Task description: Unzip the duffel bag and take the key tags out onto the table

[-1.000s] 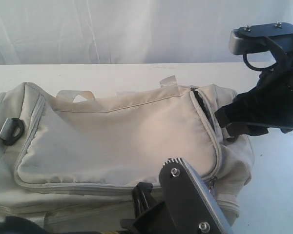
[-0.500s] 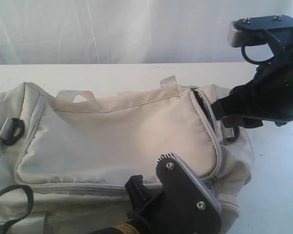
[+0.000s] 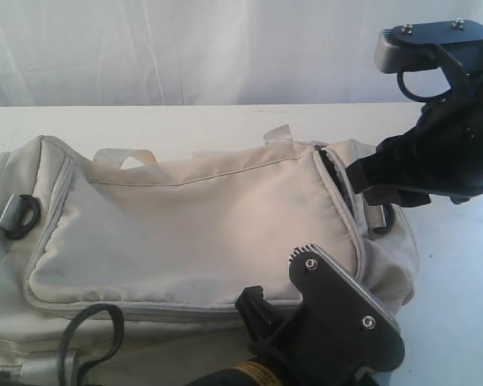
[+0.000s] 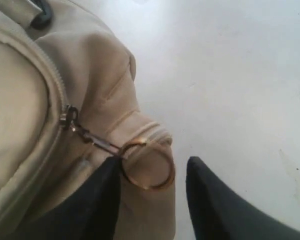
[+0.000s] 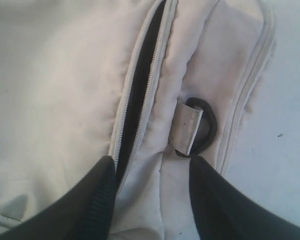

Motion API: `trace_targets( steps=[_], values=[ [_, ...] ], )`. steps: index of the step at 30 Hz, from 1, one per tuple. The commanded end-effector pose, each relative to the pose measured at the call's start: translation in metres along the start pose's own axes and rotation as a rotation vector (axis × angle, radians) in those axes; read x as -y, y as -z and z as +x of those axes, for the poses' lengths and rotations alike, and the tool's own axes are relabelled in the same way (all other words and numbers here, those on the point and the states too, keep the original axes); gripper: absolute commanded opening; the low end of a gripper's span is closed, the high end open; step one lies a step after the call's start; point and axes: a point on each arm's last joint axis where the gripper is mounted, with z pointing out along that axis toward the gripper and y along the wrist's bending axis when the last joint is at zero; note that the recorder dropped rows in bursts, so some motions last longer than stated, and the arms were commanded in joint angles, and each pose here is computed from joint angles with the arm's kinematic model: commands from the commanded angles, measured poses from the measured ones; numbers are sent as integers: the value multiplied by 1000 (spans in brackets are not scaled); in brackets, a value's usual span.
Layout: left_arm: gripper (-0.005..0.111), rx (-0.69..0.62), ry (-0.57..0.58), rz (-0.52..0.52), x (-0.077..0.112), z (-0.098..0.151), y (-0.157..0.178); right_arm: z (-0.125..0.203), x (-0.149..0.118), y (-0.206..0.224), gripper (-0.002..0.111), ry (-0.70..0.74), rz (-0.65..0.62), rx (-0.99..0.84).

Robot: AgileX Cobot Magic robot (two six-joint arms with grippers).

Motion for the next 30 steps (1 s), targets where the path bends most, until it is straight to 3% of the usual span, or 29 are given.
trace_targets(
  steps=[1, 11, 20, 30],
  values=[
    [47, -4, 37, -35, -2, 1, -3, -3, 1, 2, 44, 9, 3, 23],
    [34, 13, 41, -67, -4, 0, -4, -3, 0, 2, 44, 7, 1, 25],
    [0, 15, 41, -69, -4, -1, -4, -3, 0, 2, 44, 7, 1, 25],
    [0, -49, 84, -103, -18, -20, 35, -3, 0, 2, 44, 7, 1, 25]
  ],
)
